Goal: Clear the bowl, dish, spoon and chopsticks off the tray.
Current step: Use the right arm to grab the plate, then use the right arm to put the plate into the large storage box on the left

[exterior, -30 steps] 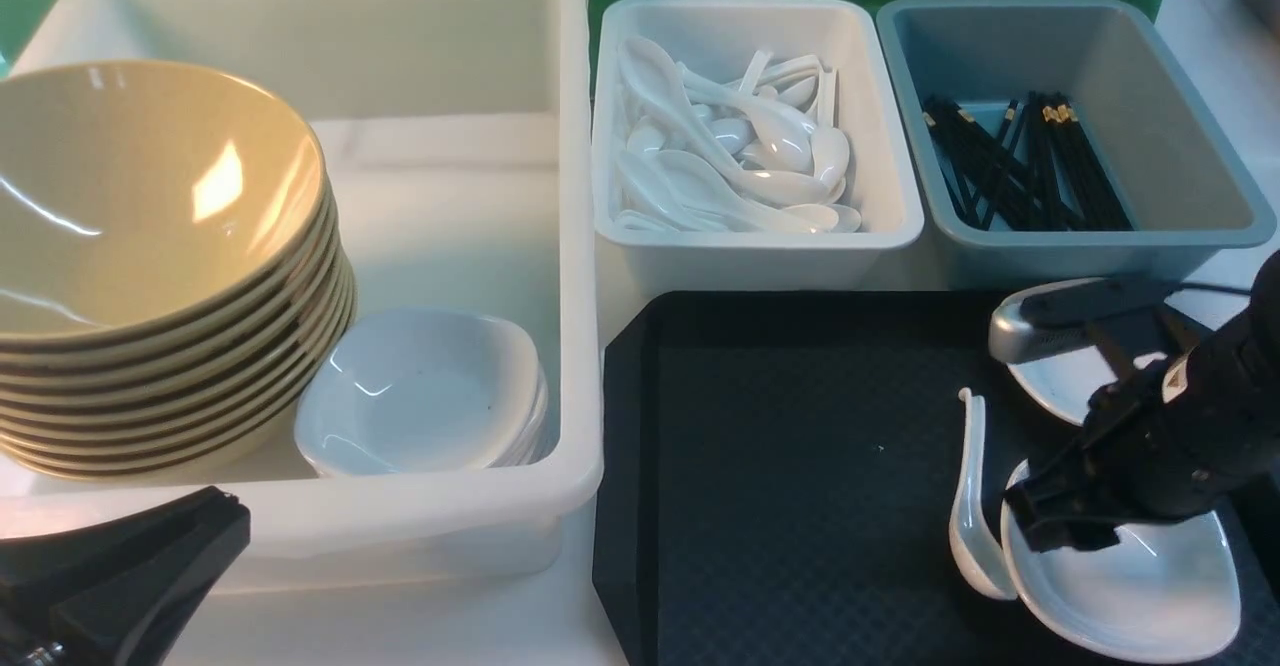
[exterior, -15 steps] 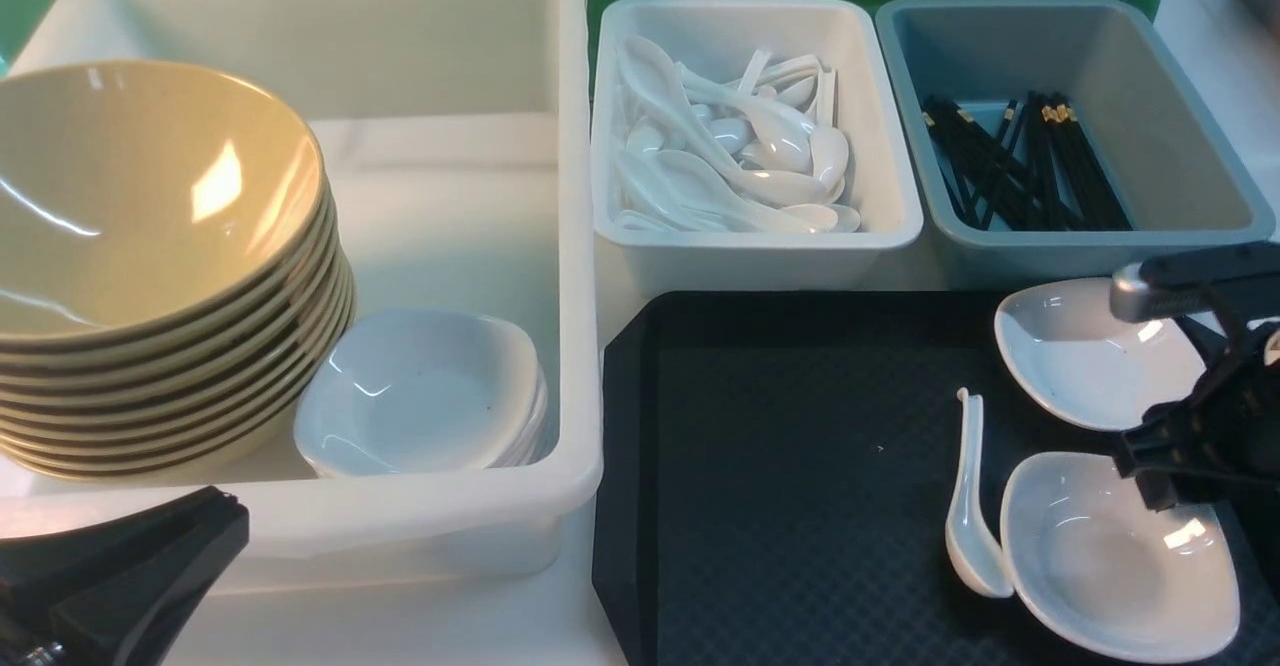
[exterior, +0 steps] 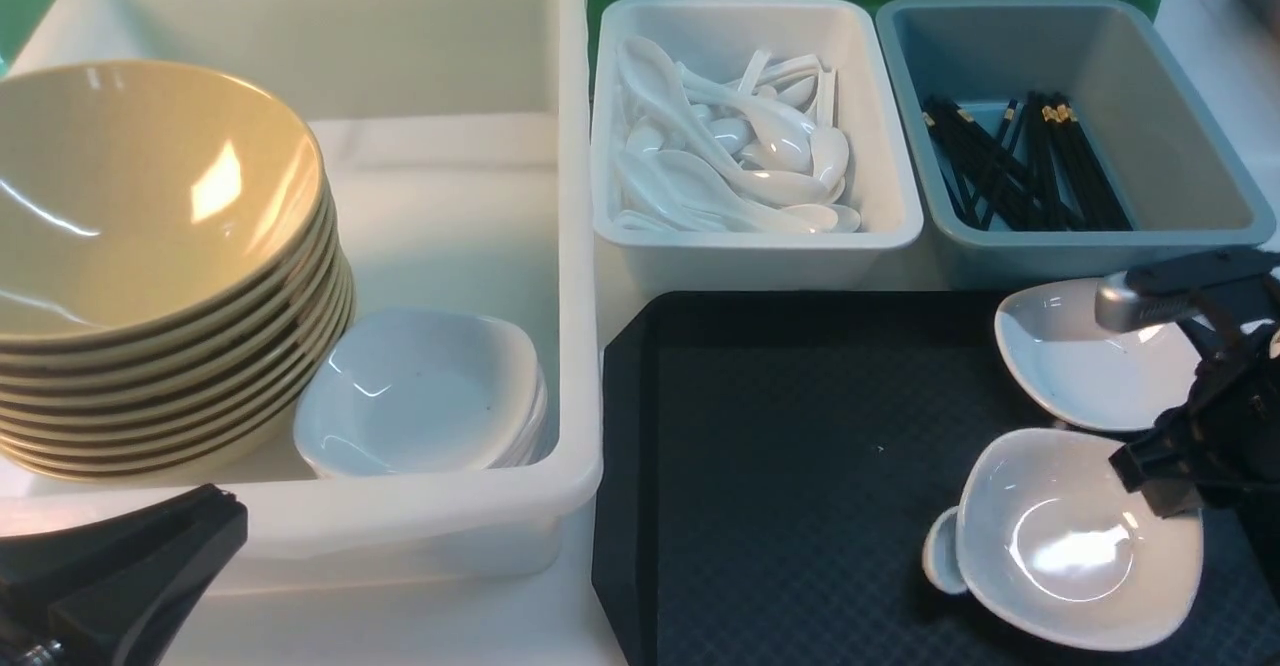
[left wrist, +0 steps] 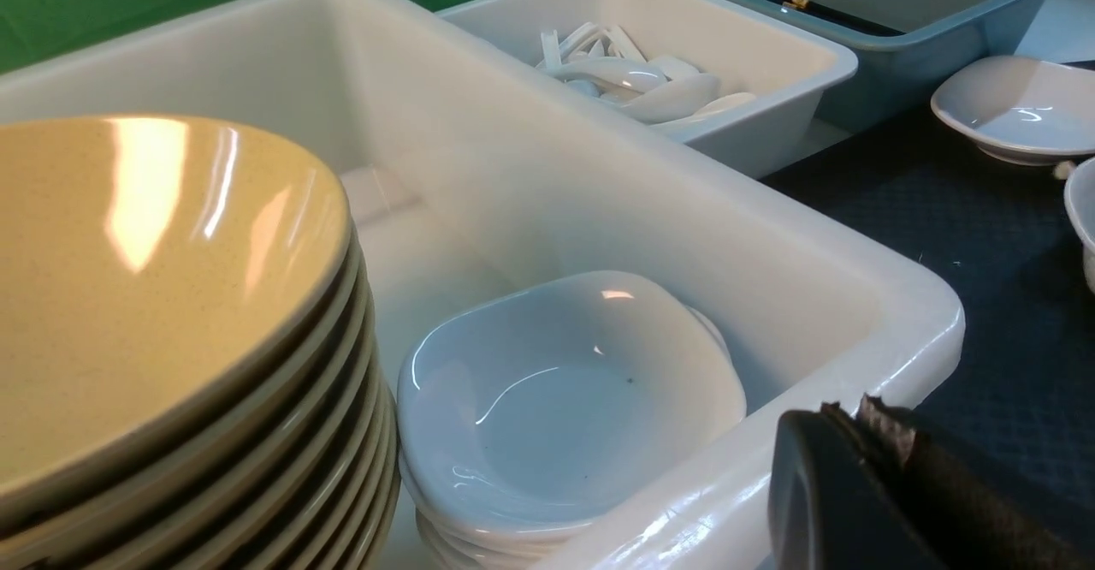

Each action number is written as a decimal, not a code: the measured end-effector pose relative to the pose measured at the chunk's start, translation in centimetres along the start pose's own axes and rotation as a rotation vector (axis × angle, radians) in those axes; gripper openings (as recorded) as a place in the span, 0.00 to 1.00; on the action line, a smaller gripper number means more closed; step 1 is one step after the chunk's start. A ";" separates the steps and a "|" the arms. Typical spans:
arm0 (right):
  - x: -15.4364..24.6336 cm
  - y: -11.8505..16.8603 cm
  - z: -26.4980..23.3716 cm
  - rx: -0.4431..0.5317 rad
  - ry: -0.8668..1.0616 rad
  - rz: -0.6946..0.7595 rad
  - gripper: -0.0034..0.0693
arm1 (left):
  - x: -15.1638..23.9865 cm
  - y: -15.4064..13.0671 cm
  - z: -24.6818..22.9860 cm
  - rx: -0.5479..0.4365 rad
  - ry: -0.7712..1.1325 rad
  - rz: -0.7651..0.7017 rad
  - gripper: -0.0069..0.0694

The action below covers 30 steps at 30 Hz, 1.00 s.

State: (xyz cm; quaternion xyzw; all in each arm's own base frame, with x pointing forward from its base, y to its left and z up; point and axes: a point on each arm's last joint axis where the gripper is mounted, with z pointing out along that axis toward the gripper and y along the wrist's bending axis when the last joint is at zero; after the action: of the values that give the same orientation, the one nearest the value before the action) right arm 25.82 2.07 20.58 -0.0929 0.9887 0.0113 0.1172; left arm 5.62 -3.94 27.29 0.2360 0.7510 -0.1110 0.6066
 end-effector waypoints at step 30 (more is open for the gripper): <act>-6.9 11.4 -16.2 -0.679 -0.627 -0.303 0.15 | -0.3 0.2 -0.2 -0.028 -0.039 -0.006 0.09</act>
State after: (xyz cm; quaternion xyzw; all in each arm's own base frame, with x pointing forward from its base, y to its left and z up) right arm 26.57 13.83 37.96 -0.2610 0.8215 0.3434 0.3730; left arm 5.59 -3.78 27.63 0.2230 0.7413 -0.1070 0.6240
